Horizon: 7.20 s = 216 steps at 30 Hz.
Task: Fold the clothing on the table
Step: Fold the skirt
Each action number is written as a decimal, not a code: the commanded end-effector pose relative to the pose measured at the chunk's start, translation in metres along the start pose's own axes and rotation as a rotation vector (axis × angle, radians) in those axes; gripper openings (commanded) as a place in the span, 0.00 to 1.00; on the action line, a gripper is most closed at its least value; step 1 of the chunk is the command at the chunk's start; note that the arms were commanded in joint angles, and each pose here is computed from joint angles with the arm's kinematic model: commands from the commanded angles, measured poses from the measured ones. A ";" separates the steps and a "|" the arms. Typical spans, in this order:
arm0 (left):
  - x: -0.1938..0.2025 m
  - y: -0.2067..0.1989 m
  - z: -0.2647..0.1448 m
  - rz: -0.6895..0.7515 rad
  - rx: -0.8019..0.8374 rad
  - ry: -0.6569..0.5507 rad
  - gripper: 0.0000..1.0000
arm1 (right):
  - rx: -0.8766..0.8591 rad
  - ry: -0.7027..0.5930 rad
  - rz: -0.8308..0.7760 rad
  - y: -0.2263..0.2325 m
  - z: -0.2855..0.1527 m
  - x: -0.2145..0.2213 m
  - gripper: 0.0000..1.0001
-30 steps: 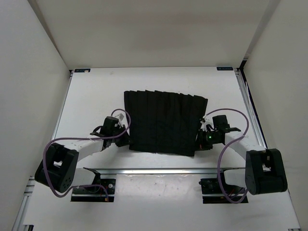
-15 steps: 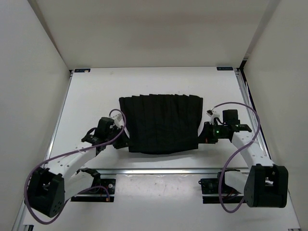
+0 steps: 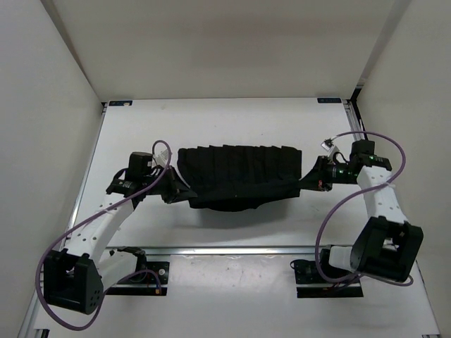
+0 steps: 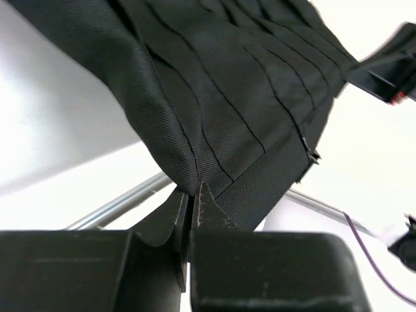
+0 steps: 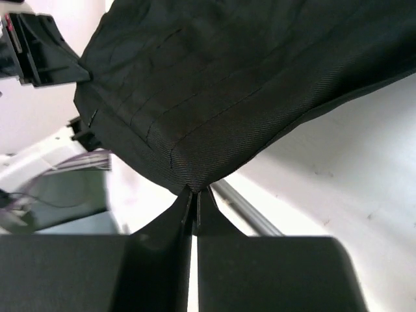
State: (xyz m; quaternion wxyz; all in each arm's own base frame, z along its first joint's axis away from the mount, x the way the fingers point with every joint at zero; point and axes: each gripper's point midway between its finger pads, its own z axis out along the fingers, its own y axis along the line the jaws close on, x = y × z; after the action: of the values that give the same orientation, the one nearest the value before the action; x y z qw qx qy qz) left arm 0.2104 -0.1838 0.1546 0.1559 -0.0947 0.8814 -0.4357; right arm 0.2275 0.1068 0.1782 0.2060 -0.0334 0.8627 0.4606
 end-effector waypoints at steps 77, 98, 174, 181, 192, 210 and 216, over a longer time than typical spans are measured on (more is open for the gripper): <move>-0.266 0.033 0.167 0.292 -0.410 -0.063 0.98 | 0.033 0.021 -0.640 -0.126 0.238 -0.271 0.81; -0.270 0.050 0.157 0.322 -0.485 -0.087 0.75 | 0.047 0.020 -0.593 -0.128 0.239 -0.271 0.40; -0.180 -0.004 0.109 0.321 -0.286 -0.153 0.43 | 0.240 -0.174 -0.453 -0.102 0.101 -0.150 0.00; -0.195 0.030 0.111 0.229 -0.324 -0.167 0.41 | 0.210 -0.195 -0.311 -0.133 0.097 -0.185 0.01; -0.210 -0.015 0.142 0.493 -0.395 -0.166 0.85 | 0.181 -0.149 -0.344 -0.126 0.117 -0.193 0.00; -0.204 0.006 0.155 0.576 -0.523 -0.086 0.70 | 0.201 -0.165 -0.351 -0.132 0.112 -0.197 0.00; -0.201 0.018 0.161 0.575 -0.530 -0.066 0.68 | 0.203 -0.163 -0.344 -0.133 0.114 -0.195 0.00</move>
State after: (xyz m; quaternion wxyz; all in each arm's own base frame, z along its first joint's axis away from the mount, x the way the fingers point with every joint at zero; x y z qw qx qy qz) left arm 0.4524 -0.2339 0.0747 0.2519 0.0967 0.9538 -0.1324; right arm 0.4677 0.0981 0.0814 0.3341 -0.1137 0.8745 0.3328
